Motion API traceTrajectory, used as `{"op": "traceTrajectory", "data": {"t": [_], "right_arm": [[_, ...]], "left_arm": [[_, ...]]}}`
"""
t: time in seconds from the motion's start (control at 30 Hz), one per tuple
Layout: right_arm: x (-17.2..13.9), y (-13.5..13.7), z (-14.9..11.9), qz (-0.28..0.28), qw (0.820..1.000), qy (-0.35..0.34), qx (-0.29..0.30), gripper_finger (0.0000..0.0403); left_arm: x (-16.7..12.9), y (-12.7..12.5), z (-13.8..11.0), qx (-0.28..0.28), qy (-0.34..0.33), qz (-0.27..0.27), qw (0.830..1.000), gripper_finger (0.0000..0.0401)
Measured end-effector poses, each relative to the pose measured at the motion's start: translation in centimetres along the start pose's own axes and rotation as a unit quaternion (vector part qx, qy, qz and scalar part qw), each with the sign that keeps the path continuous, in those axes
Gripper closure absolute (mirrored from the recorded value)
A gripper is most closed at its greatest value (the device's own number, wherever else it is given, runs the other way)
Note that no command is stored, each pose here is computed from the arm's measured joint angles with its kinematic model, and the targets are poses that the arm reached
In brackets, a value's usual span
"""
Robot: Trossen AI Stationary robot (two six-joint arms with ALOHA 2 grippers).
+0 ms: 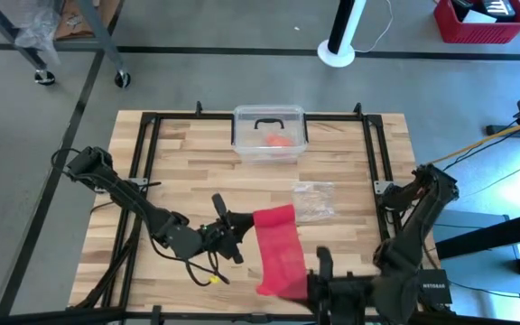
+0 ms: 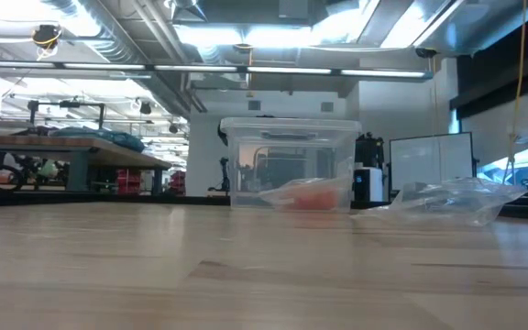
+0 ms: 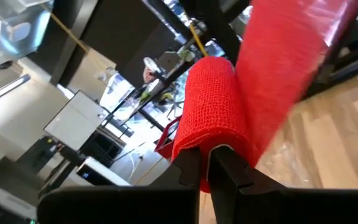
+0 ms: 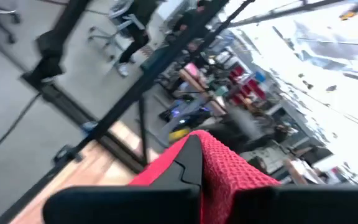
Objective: Roll bandage
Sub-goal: Roll the red bandage
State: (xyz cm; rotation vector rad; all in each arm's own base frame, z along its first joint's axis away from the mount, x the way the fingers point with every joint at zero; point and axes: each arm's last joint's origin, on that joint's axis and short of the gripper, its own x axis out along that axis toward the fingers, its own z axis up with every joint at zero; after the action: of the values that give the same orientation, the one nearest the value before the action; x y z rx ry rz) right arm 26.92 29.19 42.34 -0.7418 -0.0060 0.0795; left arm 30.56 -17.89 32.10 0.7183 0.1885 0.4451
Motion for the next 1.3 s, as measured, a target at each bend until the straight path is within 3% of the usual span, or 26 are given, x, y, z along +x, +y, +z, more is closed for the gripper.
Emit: {"op": "traceTrajectory", "data": {"t": [0.2,0.33,0.47,0.6,0.83,1.0,1.13,1.3], "right_arm": [[1.4,-6.2,0.4,-0.043,0.998,0.04,0.017,0.0398],[1.6,-11.2,-0.6,-0.078,0.992,0.077,0.069,0.0398],[1.3,-16.0,-3.6,-0.098,0.978,0.127,0.132,0.0398],[2.0,-19.2,-7.8,-0.082,0.958,0.189,0.198,0.0398],[5.1,-19.7,-15.8,-0.044,0.923,0.274,0.267,0.0397],[6.2,-18.3,-21.2,-0.032,0.872,0.337,0.354,0.0387],[6.5,-16.6,-24.1,0.005,0.846,0.363,0.39,0.0331],[6.4,-15.7,-25.1,0.02,0.821,0.382,0.424,0.0237]], "left_arm": [[0.1,-1.9,-0.4,0.039,-0.006,-0.024,0.999,0.0397],[-0.4,-2.7,-0.3,0.061,-0.013,-0.032,0.998,0.0397],[-1.0,-2.9,0.0,0.064,-0.023,-0.041,0.997,0.0397],[-1.3,-3.0,0.2,0.06,-0.028,-0.043,0.997,0.0397],[-1.4,-3.1,0.2,0.053,-0.029,-0.046,0.997,0.0397],[-1.4,-3.1,0.1,0.047,-0.028,-0.047,0.997,0.0397],[-1.0,-3.2,-0.3,0.043,-0.017,-0.053,0.998,0.0397],[-0.3,-3.3,-1.0,0.028,0.004,-0.058,0.998,0.0397]]}}
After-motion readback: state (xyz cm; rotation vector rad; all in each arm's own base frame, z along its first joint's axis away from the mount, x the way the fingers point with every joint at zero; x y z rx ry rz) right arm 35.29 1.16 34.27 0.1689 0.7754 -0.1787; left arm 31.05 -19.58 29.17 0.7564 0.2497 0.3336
